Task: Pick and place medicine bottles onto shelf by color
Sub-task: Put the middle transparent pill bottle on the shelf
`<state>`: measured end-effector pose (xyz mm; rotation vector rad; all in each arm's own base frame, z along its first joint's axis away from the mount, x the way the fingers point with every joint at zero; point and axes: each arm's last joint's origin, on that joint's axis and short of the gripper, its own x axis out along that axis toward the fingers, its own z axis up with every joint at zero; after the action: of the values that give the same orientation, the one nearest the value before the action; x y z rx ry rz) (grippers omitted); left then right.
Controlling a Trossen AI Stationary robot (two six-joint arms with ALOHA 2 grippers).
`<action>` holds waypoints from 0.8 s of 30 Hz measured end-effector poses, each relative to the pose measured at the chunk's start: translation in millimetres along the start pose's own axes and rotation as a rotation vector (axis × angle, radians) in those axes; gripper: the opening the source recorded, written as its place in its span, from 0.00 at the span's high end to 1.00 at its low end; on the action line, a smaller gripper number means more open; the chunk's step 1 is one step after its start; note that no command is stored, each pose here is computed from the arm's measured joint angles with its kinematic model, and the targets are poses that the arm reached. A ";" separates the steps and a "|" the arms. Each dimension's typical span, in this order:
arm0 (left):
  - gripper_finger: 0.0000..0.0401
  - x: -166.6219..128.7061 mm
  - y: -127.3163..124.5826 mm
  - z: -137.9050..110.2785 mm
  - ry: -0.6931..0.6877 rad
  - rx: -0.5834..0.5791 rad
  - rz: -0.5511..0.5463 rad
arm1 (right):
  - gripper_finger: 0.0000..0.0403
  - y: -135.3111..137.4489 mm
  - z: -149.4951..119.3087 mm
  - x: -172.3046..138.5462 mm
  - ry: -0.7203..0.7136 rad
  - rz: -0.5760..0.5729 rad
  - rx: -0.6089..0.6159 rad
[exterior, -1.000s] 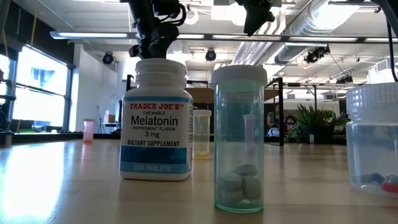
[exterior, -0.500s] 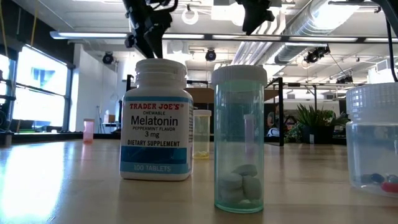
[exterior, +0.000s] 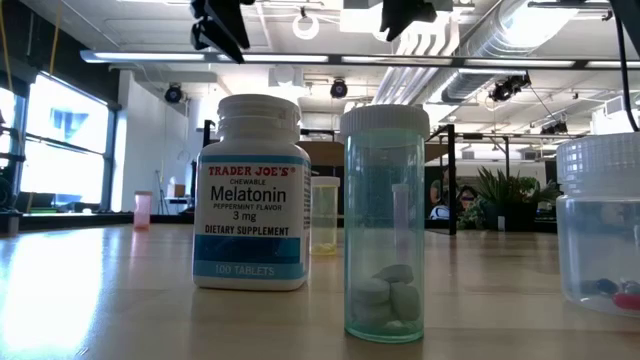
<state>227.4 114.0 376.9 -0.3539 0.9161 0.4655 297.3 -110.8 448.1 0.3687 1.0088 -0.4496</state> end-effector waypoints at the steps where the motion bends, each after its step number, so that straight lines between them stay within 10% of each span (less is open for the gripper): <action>1: 0.53 1.2 -4.0 -4.3 0.001 0.014 -0.019 | 0.69 4.9 -1.1 -0.1 0.004 0.018 0.008; 24: 0.54 41.8 -66.7 -66.8 0.042 0.239 -0.218 | 0.69 151.7 -77.8 19.1 0.239 0.118 0.092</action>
<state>239.4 35.2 311.3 -0.2424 0.9505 0.1468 328.9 52.8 407.1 0.5711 1.1935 -0.3515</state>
